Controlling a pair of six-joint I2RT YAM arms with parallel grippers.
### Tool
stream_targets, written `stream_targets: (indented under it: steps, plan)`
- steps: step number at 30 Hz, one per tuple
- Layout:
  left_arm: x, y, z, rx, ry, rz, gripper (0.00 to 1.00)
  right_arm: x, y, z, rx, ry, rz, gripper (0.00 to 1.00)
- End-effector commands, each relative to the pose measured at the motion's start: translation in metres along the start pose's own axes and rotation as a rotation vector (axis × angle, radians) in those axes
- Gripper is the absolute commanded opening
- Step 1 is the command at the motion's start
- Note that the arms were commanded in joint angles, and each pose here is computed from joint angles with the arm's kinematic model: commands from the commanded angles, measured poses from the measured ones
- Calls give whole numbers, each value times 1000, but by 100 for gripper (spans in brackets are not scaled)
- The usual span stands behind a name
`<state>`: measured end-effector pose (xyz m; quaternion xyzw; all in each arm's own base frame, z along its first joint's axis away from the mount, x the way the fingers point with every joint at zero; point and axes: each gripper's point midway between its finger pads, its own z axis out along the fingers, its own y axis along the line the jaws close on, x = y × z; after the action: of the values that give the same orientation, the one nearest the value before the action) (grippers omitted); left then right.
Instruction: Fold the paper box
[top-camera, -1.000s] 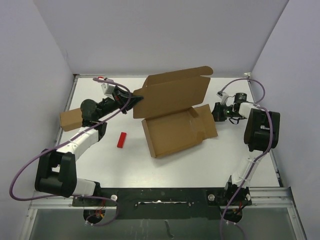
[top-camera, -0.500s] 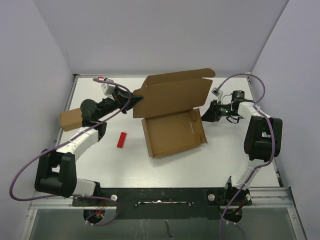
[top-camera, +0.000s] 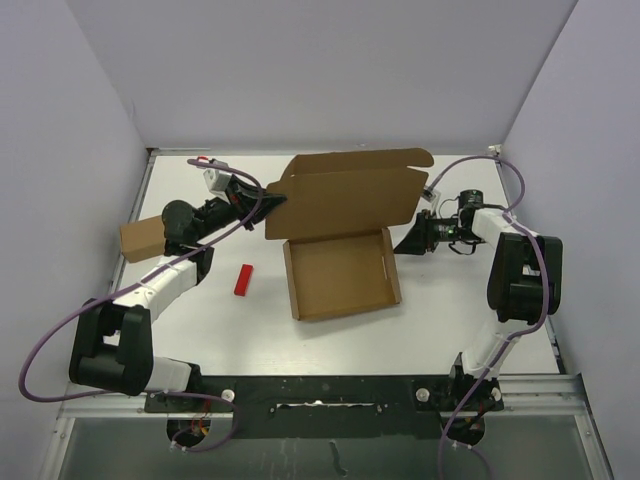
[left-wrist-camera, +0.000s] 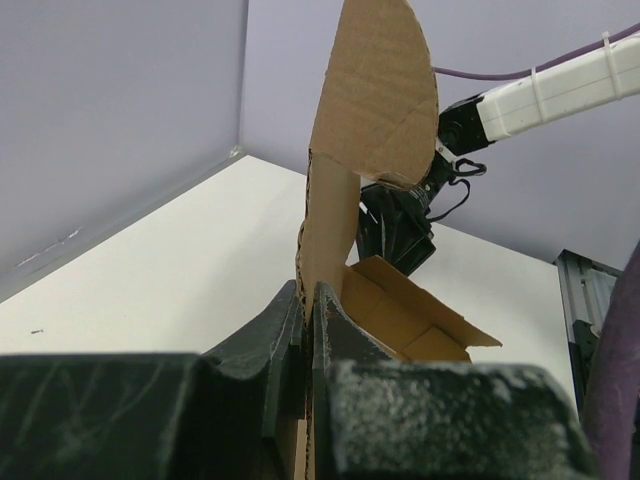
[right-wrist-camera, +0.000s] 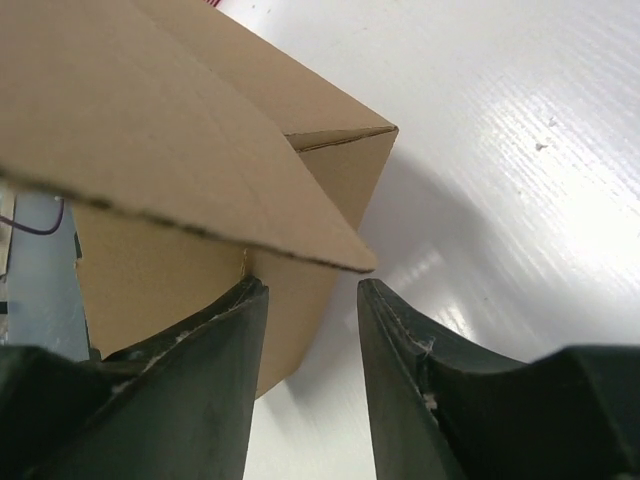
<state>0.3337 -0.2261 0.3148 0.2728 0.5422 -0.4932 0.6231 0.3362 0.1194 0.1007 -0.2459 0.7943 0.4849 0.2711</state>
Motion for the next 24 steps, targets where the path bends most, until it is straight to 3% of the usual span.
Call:
stream_targets:
  steps: [1,17,24]
  plan:
    - [-31,-15,0,22,-69,99,0,-12,24,-1,-59,-44,-32,43]
    - [-30,-13,-1,13,-69,97,0,-3,38,3,-125,-82,49,53]
    - [-31,-12,-1,0,-77,94,0,9,35,12,-66,-58,66,61]
